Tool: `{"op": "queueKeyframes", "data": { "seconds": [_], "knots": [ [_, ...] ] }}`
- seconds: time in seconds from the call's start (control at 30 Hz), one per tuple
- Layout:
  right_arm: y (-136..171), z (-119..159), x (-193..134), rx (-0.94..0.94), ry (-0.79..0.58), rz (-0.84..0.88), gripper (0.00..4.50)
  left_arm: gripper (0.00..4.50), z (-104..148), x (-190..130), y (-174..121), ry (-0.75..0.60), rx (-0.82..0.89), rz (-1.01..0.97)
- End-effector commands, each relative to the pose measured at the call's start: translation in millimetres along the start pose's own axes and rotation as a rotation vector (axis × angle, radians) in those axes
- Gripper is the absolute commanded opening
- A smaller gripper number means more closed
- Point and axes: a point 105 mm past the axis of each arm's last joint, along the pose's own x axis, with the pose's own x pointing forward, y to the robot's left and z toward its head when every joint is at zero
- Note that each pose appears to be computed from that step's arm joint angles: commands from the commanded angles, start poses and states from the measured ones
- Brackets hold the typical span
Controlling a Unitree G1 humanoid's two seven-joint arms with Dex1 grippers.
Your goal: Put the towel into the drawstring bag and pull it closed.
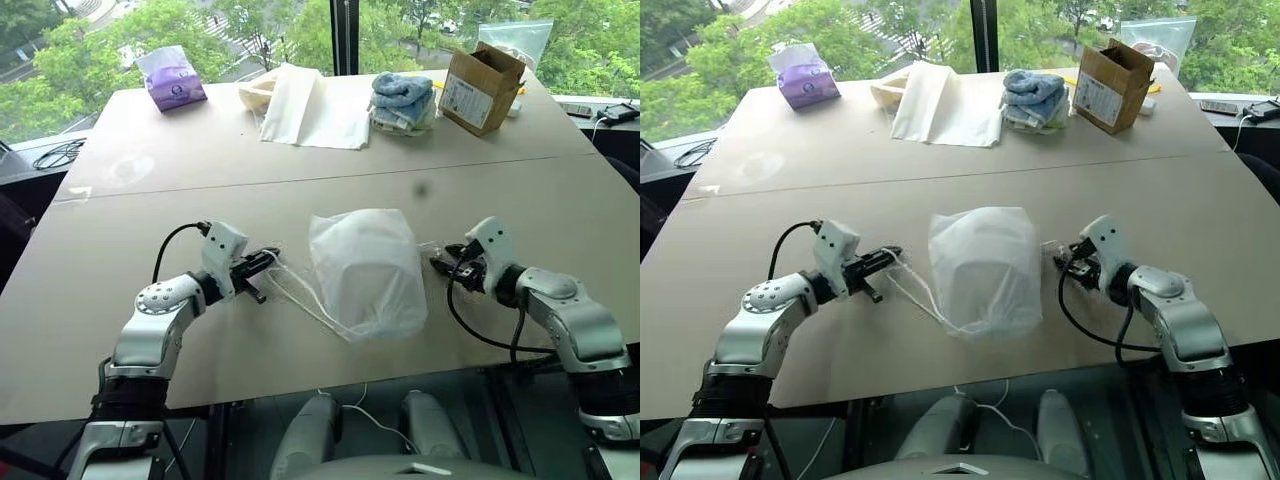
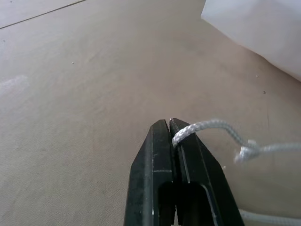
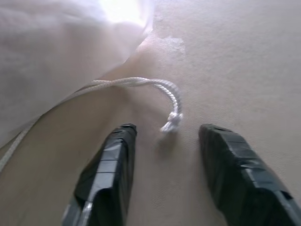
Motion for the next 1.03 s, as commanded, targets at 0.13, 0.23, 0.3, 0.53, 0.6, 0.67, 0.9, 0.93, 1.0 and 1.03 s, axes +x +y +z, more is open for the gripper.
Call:
{"op": "queueKeyframes", "data": {
  "seconds": [0.13,0.23,0.3,0.53,0.6,0.67,0.9,0.93,1.0,1.03],
  "knots": [
    [-8,8,-30,-0.015,-0.094,0.087,3.27,2.42,23,-12,13,-0.083,0.038,0.018],
    [-14,-2,-44,-0.066,-0.104,0.109,3.27,2.42,22,-26,14,-0.064,0.032,-0.016],
    [-16,-8,-51,-0.084,-0.106,0.126,3.27,2.42,14,-36,15,-0.016,0.061,-0.019],
    [-20,-22,-64,-0.087,-0.134,0.157,3.27,2.42,-18,-81,5,0.113,0.027,-0.087],
    [-19,-26,-65,-0.091,-0.123,0.166,3.27,2.42,-23,-90,-8,0.147,0.004,-0.16],
    [-19,-26,-65,-0.093,-0.123,0.171,3.27,2.42,-25,-98,-16,0.164,0.01,-0.197],
    [-15,-18,-71,-0.093,-0.199,0.216,3.27,2.42,-28,-108,13,0.162,0.152,-0.013],
    [-15,-17,-73,-0.098,-0.209,0.228,3.27,2.42,-30,-109,12,0.166,0.169,-0.014],
    [-16,-18,-76,-0.101,-0.209,0.246,3.27,2.42,-34,-110,8,0.172,0.187,-0.029],
    [-16,-19,-77,-0.105,-0.201,0.253,3.27,2.42,-34,-110,6,0.167,0.19,-0.033]
  ]
}}
